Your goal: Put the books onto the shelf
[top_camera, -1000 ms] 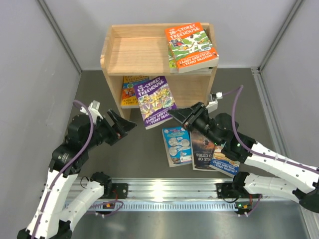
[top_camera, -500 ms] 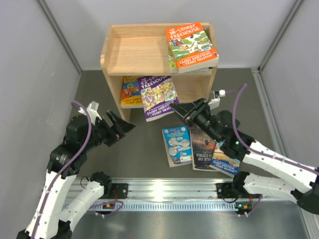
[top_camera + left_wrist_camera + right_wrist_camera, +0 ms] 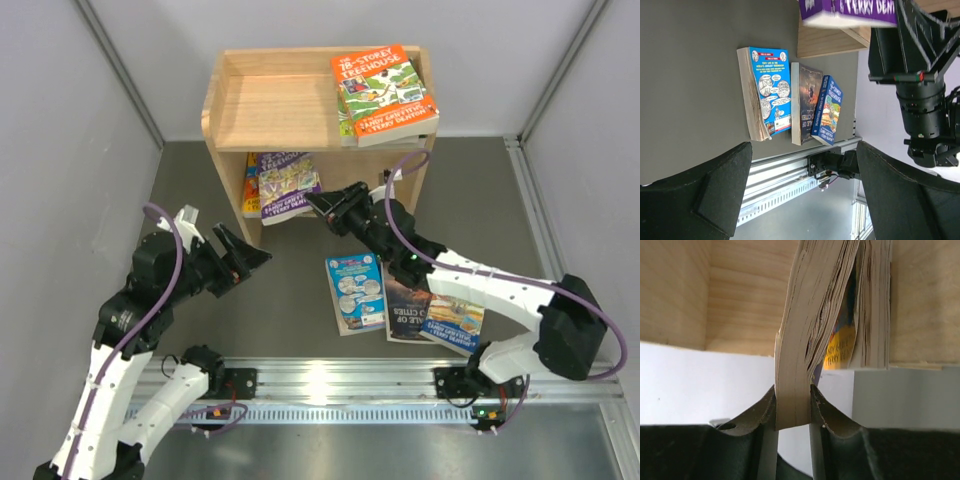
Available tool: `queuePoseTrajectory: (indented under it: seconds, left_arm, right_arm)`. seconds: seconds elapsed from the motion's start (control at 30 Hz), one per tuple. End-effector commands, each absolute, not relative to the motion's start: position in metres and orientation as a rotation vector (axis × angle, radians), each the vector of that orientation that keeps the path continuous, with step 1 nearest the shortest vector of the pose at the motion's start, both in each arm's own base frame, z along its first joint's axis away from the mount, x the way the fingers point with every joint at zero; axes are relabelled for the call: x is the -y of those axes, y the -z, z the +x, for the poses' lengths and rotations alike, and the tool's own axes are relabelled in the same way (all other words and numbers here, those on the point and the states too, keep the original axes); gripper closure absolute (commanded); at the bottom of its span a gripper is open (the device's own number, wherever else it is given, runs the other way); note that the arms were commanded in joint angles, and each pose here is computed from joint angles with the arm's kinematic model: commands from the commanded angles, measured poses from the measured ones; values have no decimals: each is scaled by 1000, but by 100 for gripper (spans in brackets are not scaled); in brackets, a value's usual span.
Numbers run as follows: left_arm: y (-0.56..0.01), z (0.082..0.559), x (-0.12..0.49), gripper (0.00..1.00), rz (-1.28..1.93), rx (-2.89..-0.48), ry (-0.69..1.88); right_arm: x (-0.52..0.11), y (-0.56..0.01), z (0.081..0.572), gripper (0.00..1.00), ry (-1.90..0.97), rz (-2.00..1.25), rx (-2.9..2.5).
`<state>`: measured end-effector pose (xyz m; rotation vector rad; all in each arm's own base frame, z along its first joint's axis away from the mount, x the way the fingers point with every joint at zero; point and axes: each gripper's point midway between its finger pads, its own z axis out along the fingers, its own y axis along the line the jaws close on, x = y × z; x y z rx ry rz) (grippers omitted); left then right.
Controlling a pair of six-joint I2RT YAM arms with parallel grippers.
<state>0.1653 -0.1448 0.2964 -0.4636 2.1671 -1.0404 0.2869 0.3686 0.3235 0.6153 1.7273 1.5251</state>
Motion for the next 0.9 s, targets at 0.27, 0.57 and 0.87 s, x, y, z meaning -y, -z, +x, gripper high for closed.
queuePoseTrajectory:
  seconds: [0.27, 0.57, 0.87]
  left_arm:
    - [-305, 156, 141, 11, -407, -2170, 1017]
    - [-303, 156, 138, 11, -399, -2168, 992]
    - [-290, 158, 138, 11, -414, -2171, 991]
  right_arm:
    - [-391, -372, 342, 100, -1618, 773, -1456]
    - [-423, -336, 344, 94, -1623, 713, -1602]
    - [-408, -325, 320, 23, -1551, 632, -1732]
